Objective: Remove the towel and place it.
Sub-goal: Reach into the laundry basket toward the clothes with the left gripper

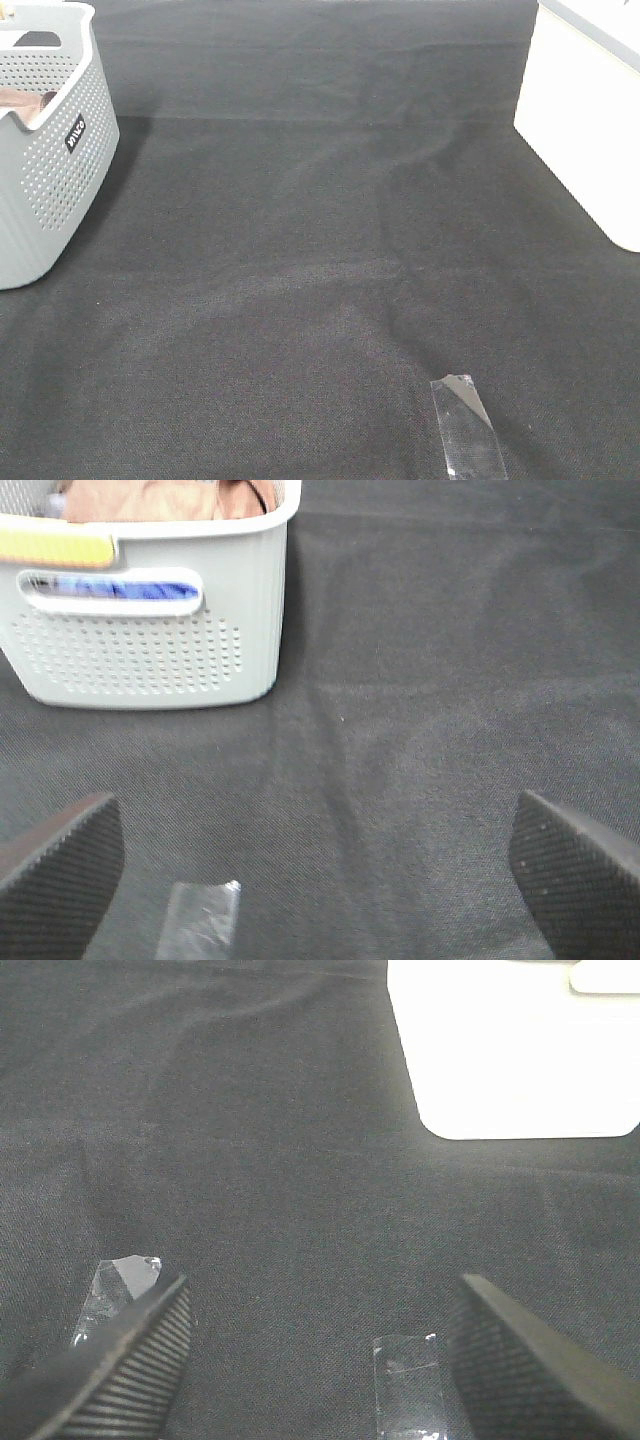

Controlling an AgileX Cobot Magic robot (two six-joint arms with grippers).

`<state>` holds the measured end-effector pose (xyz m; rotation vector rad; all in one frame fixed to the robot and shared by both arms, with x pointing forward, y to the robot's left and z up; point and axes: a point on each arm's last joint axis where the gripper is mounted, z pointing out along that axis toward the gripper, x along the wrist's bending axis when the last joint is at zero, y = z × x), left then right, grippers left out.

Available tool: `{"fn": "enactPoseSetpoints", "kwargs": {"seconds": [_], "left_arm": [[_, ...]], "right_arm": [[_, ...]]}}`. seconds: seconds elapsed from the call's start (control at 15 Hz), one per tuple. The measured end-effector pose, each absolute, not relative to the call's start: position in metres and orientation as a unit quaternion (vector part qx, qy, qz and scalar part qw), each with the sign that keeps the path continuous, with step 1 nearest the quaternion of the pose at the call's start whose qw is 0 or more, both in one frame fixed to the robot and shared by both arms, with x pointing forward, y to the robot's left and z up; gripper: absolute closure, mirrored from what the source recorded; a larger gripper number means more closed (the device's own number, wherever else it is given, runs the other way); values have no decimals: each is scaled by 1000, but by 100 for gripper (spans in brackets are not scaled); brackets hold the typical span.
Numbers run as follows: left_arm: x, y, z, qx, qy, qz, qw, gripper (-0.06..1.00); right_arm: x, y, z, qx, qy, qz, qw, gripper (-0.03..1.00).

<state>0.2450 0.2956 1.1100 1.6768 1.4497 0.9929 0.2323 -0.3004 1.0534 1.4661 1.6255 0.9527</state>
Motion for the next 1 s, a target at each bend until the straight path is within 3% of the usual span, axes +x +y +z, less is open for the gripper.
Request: {"fn": "enactPoseSetpoints", "kwargs": {"seconds": [0.27,0.47,0.53,0.67,1.0], "left_arm": [[345,316,1182,783,472,378,142,-5],[429,322,1200,835,415,350,85,-5],[487,327,1191,858,397,322,45,-5],[547,339,1170,871,391,296,-8,-5],[624,402,1081,888,401,215,-70,-5]], "right_arm": [[232,-300,1053,571,633,371,368,26],[232,-300,1053,571,633,371,368,26],[232,-300,1053,571,633,371,368,26],[232,-300,1053,571,633,371,368,26],[232,-300,1053,571,633,371,368,26]]}}
